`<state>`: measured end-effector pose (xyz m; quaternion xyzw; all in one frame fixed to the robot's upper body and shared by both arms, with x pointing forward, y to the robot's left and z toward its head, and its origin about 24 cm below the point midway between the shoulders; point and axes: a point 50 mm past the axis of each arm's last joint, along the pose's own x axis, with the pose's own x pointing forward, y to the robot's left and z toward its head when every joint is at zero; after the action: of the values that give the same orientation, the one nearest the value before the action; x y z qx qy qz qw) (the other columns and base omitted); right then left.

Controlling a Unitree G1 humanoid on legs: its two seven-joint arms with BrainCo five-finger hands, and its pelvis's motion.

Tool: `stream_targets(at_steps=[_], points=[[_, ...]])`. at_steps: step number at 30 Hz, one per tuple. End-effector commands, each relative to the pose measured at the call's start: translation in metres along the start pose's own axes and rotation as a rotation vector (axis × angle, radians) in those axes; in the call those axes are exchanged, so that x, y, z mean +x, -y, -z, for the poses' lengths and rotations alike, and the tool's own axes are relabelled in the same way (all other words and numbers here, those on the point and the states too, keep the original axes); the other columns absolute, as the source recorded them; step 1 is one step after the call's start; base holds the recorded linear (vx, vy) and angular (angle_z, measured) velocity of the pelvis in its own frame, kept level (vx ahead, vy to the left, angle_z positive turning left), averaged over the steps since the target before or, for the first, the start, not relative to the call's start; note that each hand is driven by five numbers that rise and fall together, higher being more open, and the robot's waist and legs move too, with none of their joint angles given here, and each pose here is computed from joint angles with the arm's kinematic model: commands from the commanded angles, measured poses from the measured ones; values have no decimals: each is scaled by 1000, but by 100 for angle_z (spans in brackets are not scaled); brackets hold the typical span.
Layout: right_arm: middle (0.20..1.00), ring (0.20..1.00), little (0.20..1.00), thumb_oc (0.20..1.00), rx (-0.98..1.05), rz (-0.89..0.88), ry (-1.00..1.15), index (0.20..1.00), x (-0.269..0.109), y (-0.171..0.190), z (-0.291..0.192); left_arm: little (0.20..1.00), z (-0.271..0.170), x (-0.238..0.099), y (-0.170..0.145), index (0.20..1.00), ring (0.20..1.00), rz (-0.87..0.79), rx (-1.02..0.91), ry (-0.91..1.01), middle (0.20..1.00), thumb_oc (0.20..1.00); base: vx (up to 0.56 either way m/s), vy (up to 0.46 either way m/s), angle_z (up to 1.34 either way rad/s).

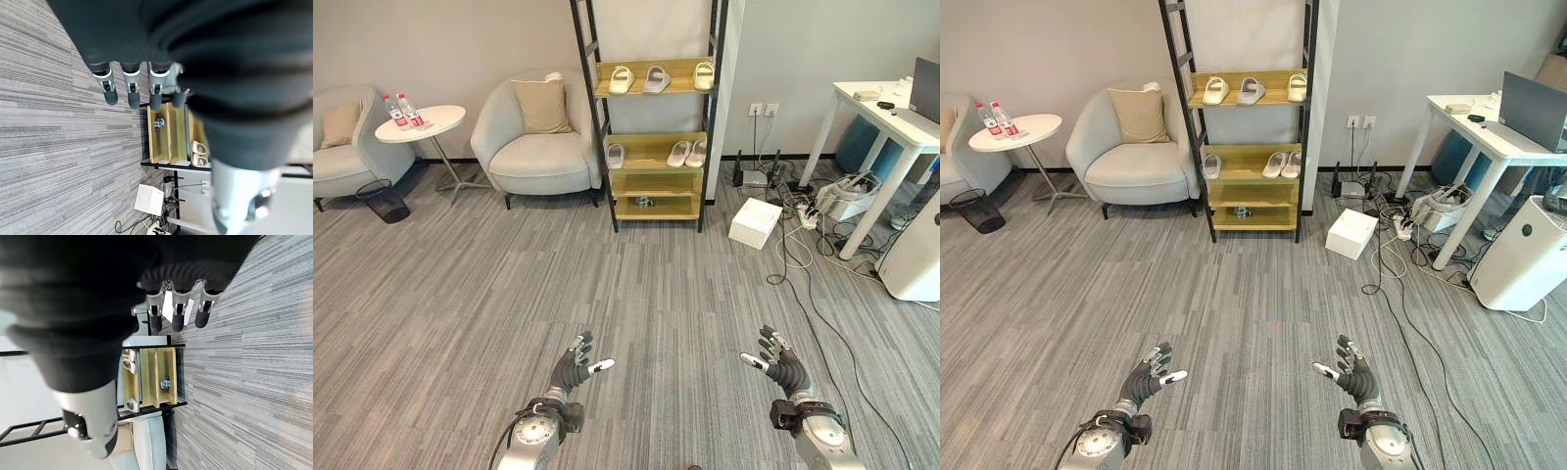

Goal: Arrange the slippers neatly on the shoe rack.

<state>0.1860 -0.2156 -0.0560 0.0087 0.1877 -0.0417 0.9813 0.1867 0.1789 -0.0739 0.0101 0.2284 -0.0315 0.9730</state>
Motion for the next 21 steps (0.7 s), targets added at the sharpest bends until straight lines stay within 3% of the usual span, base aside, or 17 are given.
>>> stream_targets(at_steps=[1,21], points=[[1000,1000,1000,1000,56,-39,92,1000,6,-15,-16,1000,-20,6,-9,1000,1000,-22,11,90,1000,1000,0,0,0],[1000,1000,1000,1000,51,-61,116,1000,16,-22,-27,1000,-20,6,-17,1000,1000,-81,-4,84,1000,1000,-11,5,0]])
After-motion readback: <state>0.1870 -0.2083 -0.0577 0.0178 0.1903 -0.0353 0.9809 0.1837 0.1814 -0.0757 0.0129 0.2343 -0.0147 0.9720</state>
